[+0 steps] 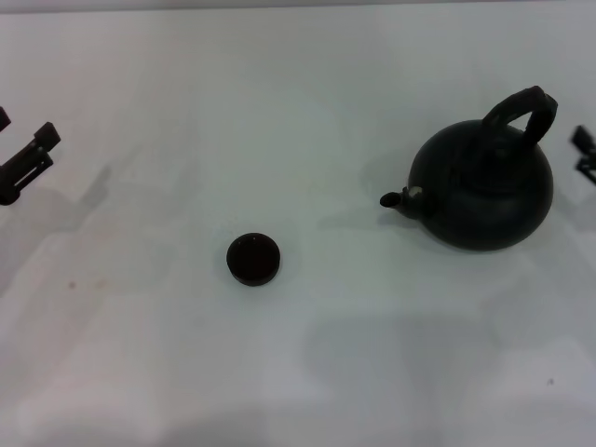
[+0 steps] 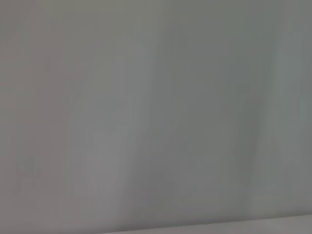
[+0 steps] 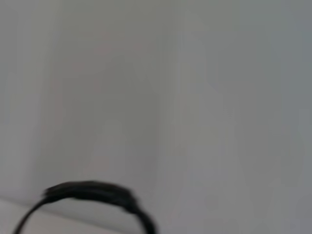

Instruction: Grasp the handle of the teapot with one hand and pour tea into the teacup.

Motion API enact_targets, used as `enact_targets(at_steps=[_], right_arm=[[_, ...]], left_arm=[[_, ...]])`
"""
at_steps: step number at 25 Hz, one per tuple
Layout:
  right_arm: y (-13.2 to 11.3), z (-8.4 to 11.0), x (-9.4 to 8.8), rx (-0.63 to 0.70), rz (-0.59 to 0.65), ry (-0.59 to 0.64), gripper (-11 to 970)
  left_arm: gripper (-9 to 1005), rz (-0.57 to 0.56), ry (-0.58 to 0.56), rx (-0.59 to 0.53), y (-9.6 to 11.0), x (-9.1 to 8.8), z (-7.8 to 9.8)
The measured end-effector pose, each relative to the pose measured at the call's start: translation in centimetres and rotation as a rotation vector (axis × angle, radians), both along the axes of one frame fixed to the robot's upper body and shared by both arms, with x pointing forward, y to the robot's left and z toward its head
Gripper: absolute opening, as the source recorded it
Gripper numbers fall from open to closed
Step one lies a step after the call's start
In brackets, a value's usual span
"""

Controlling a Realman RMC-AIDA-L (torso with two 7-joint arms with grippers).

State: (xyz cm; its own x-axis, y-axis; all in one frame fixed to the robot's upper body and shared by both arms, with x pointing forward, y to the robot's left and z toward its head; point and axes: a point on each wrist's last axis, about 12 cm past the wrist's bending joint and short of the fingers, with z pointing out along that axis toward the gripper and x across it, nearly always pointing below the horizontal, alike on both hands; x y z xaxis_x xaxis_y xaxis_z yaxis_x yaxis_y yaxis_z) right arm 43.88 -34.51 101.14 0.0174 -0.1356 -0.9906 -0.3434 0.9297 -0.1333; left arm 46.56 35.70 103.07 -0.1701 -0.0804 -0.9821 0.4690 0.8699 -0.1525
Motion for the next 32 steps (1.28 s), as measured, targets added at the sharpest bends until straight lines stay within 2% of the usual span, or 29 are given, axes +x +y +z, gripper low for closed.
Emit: enact_targets(at_steps=[7, 14, 20, 26, 32], right_arm=[[-2.3, 0.1, -2.1, 0.113, -0.112, 0.012, 884], [-3.6, -0.1, -3.3, 0.114, -0.224, -0.004, 884], [-4.0, -0.1, -1.5, 0.109, -0.261, -0.007, 884], [-5.1, 1.0, 1.0, 0.110, -0.328, -0.066, 884], [-5.2, 1.7, 2.1, 0.073, -0.321, -0.094, 884]], left_arm=[[774, 0.093, -0.017, 0.024, 1.0, 0.4, 0.0], [775, 0.176, 0.032, 0.030, 1.2, 1.6, -0.9], [774, 0.201, 0.045, 0.005, 0.5, 2.5, -1.2], [775, 0.247, 0.028, -0.126, 0.4, 3.2, -0.6], [775, 0.232, 0.027, -0.140, 0.0, 4.3, -0.1]])
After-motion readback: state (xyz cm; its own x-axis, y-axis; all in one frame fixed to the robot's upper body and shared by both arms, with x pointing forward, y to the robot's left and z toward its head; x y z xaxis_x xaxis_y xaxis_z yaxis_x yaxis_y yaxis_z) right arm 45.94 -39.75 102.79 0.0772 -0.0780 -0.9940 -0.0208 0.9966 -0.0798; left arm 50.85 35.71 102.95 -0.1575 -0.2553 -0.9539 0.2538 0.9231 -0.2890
